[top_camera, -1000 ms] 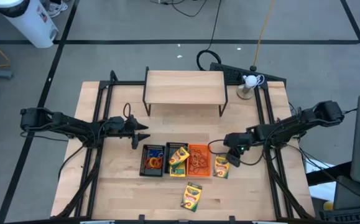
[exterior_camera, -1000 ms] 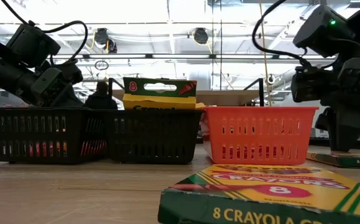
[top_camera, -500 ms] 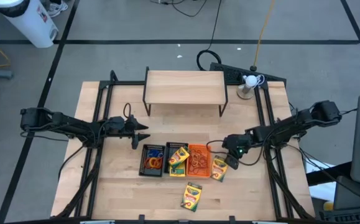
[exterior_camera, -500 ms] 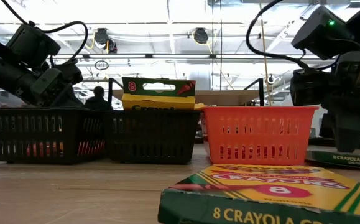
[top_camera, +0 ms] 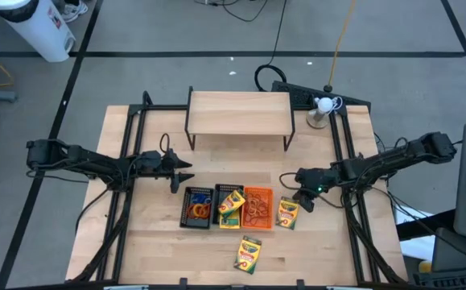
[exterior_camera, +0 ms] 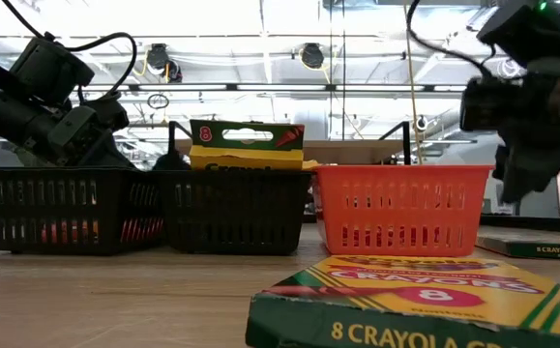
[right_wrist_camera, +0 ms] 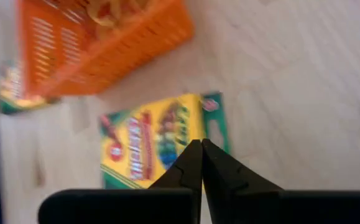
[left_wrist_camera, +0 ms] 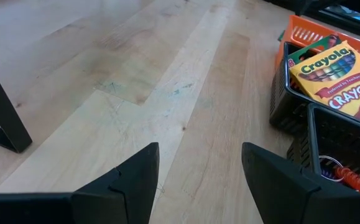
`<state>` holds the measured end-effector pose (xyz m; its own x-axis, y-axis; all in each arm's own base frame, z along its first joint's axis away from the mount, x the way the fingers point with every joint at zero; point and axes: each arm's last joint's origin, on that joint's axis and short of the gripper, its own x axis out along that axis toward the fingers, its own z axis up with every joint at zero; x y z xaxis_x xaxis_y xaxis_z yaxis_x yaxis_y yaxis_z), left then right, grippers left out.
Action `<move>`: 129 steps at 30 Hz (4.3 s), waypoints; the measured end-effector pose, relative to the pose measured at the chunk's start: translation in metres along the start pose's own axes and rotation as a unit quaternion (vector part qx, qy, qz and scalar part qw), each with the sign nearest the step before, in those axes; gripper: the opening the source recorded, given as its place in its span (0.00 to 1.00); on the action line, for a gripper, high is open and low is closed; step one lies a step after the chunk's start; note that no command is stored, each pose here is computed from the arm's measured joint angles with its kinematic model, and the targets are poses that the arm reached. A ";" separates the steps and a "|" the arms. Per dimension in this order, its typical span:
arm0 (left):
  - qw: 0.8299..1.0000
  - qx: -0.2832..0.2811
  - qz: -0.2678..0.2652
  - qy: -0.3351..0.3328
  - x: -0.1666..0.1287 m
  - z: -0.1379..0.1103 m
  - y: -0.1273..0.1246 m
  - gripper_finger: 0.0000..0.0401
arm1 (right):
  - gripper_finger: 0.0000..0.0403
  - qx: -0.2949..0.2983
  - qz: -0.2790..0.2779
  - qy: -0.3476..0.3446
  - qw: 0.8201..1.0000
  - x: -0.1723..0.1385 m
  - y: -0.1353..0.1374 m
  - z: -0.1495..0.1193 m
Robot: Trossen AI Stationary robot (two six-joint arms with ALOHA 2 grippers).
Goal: Pick & Place Office Desk Supplies
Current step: Put the crayon box into the right black bin
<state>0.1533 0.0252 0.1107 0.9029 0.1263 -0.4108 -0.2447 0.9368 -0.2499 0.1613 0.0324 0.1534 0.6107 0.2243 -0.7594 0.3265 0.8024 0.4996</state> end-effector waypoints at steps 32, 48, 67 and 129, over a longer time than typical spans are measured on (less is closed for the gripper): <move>0.994 -0.108 0.002 -0.006 0.000 0.001 0.000 0.57 | 0.00 0.075 0.064 -0.041 0.994 0.003 0.021 0.003; 0.989 -0.104 -0.067 -0.077 -0.001 0.018 -0.013 0.57 | 0.00 0.063 0.097 -0.051 0.992 0.013 0.035 0.001; 0.988 -0.037 -0.070 -0.131 -0.003 0.025 -0.021 0.57 | 0.00 0.032 0.035 0.000 0.999 0.050 0.031 -0.015; 0.988 -0.044 -0.070 -0.131 -0.003 0.025 -0.021 0.57 | 0.50 -0.046 -0.050 0.023 0.997 0.040 0.013 -0.018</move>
<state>0.1644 0.0132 0.1397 0.9879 0.0881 -0.1278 -0.1297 0.9208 -0.3678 0.1772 0.0618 0.1227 0.5448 0.1637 -0.8225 0.3147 0.8692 0.3815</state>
